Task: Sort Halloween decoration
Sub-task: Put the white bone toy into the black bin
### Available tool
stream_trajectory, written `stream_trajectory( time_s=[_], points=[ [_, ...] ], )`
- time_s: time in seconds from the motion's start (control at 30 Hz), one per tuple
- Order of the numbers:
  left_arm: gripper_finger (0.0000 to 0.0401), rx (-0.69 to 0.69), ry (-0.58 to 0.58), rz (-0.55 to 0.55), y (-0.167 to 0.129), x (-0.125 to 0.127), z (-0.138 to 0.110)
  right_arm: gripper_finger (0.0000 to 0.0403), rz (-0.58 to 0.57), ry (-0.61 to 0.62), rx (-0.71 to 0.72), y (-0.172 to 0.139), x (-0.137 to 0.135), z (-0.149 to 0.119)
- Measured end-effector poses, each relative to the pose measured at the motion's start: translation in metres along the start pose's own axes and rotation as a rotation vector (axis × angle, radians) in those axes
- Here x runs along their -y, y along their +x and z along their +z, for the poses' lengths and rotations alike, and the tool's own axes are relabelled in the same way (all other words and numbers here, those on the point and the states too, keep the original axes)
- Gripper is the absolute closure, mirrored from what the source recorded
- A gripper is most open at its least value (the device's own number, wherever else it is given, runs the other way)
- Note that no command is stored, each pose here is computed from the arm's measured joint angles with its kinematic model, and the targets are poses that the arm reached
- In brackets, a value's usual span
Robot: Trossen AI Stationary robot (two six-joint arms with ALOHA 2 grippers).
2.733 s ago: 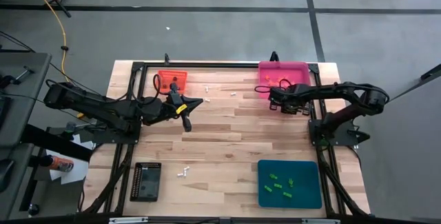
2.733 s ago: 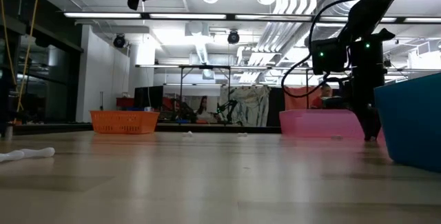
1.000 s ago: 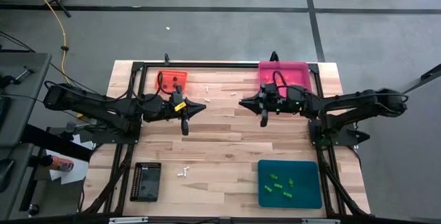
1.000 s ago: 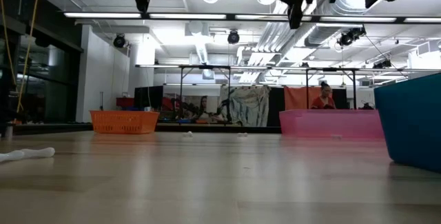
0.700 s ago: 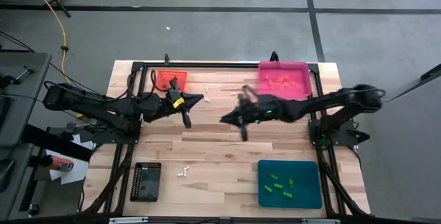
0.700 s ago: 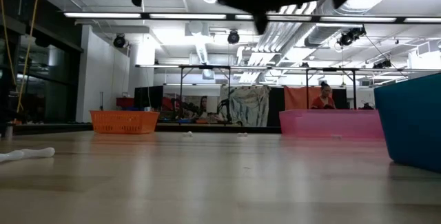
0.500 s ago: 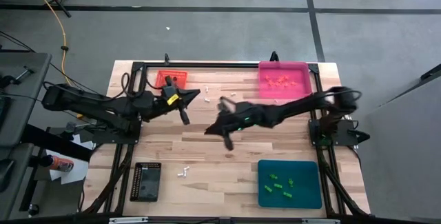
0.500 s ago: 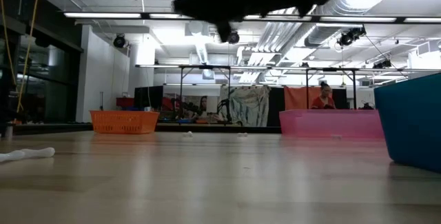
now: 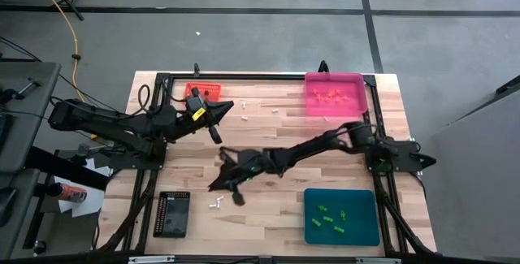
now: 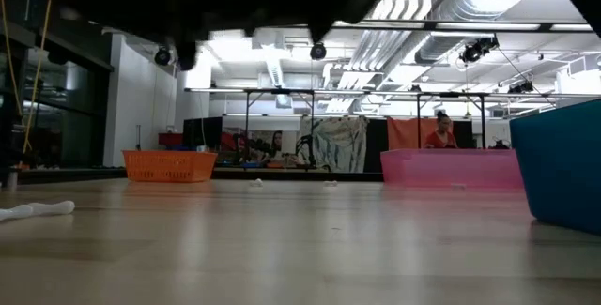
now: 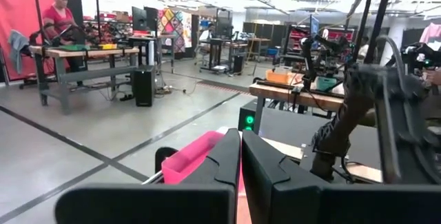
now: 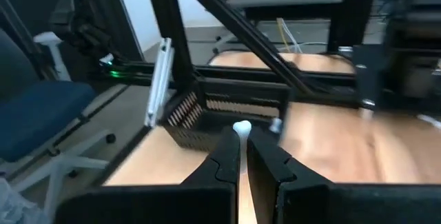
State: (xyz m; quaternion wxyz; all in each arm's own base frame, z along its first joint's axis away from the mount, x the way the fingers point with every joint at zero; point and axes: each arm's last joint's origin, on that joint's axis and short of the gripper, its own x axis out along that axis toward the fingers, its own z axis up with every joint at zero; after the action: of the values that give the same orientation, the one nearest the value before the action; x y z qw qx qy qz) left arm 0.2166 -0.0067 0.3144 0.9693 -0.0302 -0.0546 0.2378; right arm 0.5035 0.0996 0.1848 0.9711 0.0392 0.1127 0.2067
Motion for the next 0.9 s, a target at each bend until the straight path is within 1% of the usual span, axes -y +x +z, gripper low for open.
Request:
stream_trajectory(
  time_s=[0.13,0.3,0.43,0.6,0.77,0.9],
  points=[
    [0.0398,0.000,0.001,0.000,0.000,0.000,0.000,0.0398,0.029,0.039,0.049,0.034,-0.011,0.000],
    [0.0398,-0.005,0.004,0.000,0.000,0.000,-0.001,0.0398,0.065,0.020,0.117,0.071,-0.023,0.000],
    [0.0398,-0.006,0.005,0.000,0.000,0.000,-0.001,0.0398,0.030,0.020,0.167,0.091,-0.027,-0.003],
    [0.0398,-0.007,0.005,0.000,0.000,0.000,-0.001,0.0398,-0.038,0.079,0.191,0.106,-0.024,-0.011],
    [0.0398,-0.008,0.004,0.001,0.000,0.000,-0.001,0.0398,-0.121,0.116,0.210,0.111,-0.019,-0.019],
    [0.0398,-0.009,0.004,0.001,0.000,0.000,-0.001,0.0382,-0.161,0.159,0.188,0.110,-0.013,-0.029]
  ],
)
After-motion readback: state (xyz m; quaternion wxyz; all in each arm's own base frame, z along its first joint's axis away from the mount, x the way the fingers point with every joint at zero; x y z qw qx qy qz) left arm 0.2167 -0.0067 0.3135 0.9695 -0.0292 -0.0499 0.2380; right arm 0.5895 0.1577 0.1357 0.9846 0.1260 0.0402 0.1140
